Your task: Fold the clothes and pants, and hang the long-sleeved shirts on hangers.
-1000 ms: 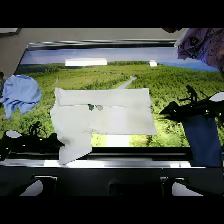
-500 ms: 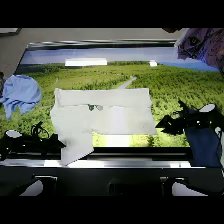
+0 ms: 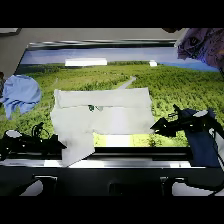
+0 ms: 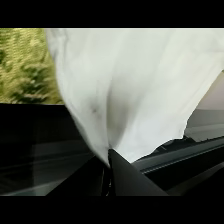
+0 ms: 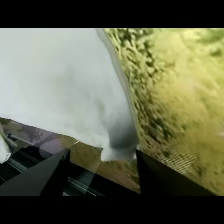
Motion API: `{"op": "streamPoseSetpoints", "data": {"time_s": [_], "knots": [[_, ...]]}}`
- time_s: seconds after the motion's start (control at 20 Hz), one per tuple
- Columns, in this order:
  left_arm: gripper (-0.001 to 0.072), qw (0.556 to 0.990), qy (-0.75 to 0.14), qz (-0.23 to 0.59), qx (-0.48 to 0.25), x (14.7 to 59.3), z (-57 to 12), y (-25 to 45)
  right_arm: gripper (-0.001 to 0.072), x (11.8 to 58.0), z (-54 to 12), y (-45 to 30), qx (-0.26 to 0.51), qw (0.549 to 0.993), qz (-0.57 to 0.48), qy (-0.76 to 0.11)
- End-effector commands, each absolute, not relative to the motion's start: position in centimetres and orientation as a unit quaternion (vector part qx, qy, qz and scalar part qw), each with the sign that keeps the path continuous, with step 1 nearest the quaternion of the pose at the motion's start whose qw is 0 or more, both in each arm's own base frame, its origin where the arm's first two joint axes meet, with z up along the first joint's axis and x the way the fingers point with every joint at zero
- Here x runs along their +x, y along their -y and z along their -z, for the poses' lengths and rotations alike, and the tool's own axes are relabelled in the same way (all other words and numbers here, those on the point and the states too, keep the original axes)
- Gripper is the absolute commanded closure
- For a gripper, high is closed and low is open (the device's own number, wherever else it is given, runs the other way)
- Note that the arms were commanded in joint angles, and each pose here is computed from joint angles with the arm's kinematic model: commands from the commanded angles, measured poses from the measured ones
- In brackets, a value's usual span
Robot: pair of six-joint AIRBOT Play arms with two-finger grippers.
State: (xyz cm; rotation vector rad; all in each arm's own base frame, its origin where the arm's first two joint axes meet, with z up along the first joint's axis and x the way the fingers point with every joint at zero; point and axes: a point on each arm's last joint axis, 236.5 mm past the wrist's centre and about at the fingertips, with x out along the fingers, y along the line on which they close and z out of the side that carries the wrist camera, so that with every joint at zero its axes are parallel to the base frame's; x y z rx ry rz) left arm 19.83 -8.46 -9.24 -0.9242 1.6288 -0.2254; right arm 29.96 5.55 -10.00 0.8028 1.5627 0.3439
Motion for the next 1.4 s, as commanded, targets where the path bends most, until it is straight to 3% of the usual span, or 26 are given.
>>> {"op": "streamPoseSetpoints", "data": {"time_s": [0.0, 0.15, 0.2, 0.25, 0.3, 0.65, 1.05, 1.2, 1.35], "knots": [[0.0689, 0.586, -0.7, 0.098, -0.396, 19.8, 9.2, 8.5, 0.0209, 30.3, 10.6, -5.3, 0.343, 0.635, -0.146, -0.677], [0.0689, 0.587, -0.7, 0.098, -0.396, 19.8, 9.2, 8.5, 0.0244, 30.5, 10.8, -6.8, 0.321, 0.639, -0.159, -0.68], [0.0689, 0.587, -0.7, 0.098, -0.396, 19.8, 9.2, 8.5, 0.038, 30.5, 11.0, -7.6, 0.311, 0.642, -0.164, -0.682], [0.0689, 0.587, -0.699, 0.098, -0.396, 19.8, 9.2, 8.5, 0.0585, 30.7, 11.1, -8.1, 0.3, 0.646, -0.167, -0.681], [0.0689, 0.589, -0.698, 0.098, -0.395, 20.0, 9.1, 8.4, 0.0685, 30.9, 11.0, -8.4, 0.299, 0.648, -0.17, -0.679], [0.0692, 0.665, -0.646, 0.063, -0.369, 25.1, 2.2, 5.3, 0.0684, 29.8, 5.4, -7.3, 0.298, 0.665, -0.122, -0.673], [0.0692, 0.739, -0.589, 0.012, -0.326, 20.3, -5.3, 4.7, 0.0684, 23.0, -1.8, -7.3, 0.286, 0.648, -0.087, -0.7], [0.0692, 0.748, -0.577, 0.019, -0.329, 20.4, -5.9, 5.0, 0.0684, 22.9, -2.8, -7.3, 0.284, 0.663, -0.089, -0.687], [0.0692, 0.756, -0.551, 0.042, -0.35, 23.4, -6.3, 5.4, 0.0684, 24.4, -2.3, -7.0, 0.283, 0.682, -0.087, -0.669]]}}
